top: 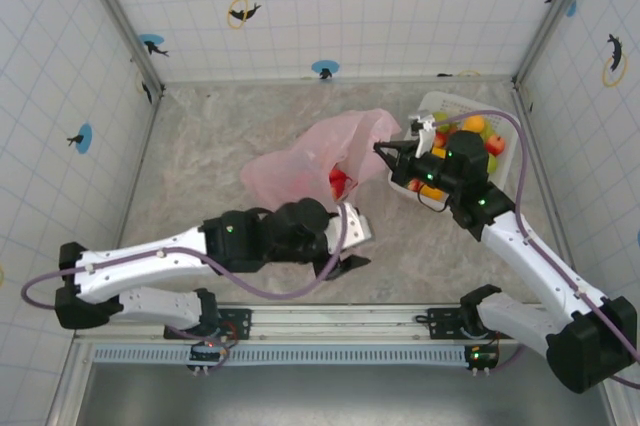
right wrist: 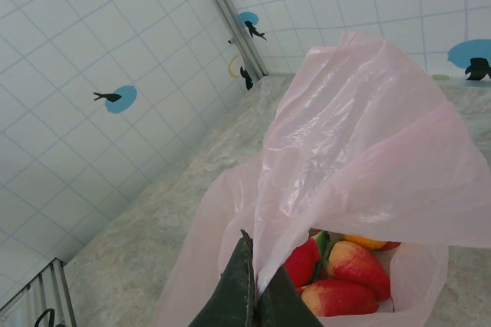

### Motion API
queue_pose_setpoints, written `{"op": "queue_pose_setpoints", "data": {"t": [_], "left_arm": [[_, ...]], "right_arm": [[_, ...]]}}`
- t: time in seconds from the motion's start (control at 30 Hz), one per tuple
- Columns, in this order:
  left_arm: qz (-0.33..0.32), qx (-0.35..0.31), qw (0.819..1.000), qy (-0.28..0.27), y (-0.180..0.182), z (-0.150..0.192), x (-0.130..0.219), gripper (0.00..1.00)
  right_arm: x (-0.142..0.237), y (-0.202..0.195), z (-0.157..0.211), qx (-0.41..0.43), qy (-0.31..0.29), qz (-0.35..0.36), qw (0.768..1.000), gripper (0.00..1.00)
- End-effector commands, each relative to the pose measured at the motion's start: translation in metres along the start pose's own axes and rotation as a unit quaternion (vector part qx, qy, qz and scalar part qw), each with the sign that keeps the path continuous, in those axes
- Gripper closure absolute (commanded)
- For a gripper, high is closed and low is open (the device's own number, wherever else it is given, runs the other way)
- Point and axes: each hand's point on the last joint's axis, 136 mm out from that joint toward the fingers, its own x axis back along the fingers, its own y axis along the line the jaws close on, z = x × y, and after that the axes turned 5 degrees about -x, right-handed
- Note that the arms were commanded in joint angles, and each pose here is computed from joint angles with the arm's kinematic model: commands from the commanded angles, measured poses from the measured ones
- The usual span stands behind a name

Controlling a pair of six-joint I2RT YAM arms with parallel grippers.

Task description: Place the fake fruits into the plastic bag and tie a complex knot

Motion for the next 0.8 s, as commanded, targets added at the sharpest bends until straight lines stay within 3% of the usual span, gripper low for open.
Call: {"op": "queue_pose_setpoints", "data": {"t": [0.0,0.2,0.37,0.53,0.7,0.77], "left_arm": [[-0.065,-0.068,0.994,0.062,0.015,0.025,-0.016,0.37],[-0.080,-0.110,0.972,0.191,0.011,0.071,-0.052,0.30],[-0.085,-0.142,0.958,0.234,0.008,0.087,-0.077,0.25],[-0.101,-0.169,0.949,0.244,0.015,0.081,-0.091,0.21],[-0.118,-0.189,0.939,0.263,0.021,0.087,-0.103,0.07],[-0.114,-0.192,0.936,0.272,0.020,0.091,-0.109,0.06]], "right_arm": [[0.005,0.009,-0.022,0.005,-0.026,-0.009,1.000,0.95],[0.008,0.007,-0.022,0.004,-0.028,-0.007,1.000,0.95],[0.007,0.008,-0.020,0.002,-0.025,-0.011,1.000,0.96],[0.007,0.008,-0.019,-0.001,-0.024,-0.013,1.000,0.96],[0.007,0.008,-0.018,-0.002,-0.024,-0.014,1.000,0.96],[0.007,0.007,-0.018,-0.002,-0.024,-0.012,1.000,0.97]]}}
